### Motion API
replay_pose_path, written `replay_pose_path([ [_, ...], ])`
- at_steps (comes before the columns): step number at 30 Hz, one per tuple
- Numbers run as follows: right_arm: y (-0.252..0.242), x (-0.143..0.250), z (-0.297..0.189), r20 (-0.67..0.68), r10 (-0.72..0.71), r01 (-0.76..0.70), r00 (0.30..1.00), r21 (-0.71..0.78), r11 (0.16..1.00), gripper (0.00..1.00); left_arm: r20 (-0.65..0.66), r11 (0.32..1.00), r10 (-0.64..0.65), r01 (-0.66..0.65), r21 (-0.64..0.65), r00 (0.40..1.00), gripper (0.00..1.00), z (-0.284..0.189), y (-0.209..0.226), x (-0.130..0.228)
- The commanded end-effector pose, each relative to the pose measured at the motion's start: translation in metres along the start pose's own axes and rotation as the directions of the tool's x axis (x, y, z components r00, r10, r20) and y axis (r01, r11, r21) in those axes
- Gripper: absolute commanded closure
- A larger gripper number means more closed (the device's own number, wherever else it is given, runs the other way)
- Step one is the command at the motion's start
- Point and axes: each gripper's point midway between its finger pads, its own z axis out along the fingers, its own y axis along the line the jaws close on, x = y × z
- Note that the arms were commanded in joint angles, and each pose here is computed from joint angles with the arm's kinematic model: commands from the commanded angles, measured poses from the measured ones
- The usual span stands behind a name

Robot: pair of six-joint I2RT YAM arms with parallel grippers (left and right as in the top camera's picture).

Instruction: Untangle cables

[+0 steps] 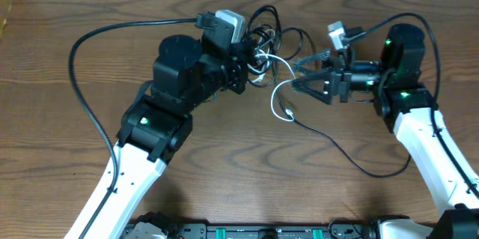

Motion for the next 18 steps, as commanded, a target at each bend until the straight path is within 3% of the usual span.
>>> replay_pose_path([
  [1, -0.004, -0.002, 0.009, 0.011, 0.042, -0.043, 0.999, 0.046, 0.998, 0.25, 0.014, 0.997, -0.052, 0.051, 0.065, 0.999, 0.92, 0.000, -0.011, -0.009],
  [12, -0.005, 0.001, 0.027, 0.005, 0.087, -0.087, 0.996, 0.076, 0.993, 0.26, 0.012, 0.991, -0.111, 0.110, 0.074, 0.994, 0.92, 0.000, -0.013, -0.010],
  [18, -0.011, -0.001, 0.028, 0.026, 0.112, -0.115, 0.993, 0.114, 0.987, 0.27, -0.024, 0.975, -0.109, 0.112, 0.189, 0.994, 0.92, -0.002, -0.033, -0.006],
])
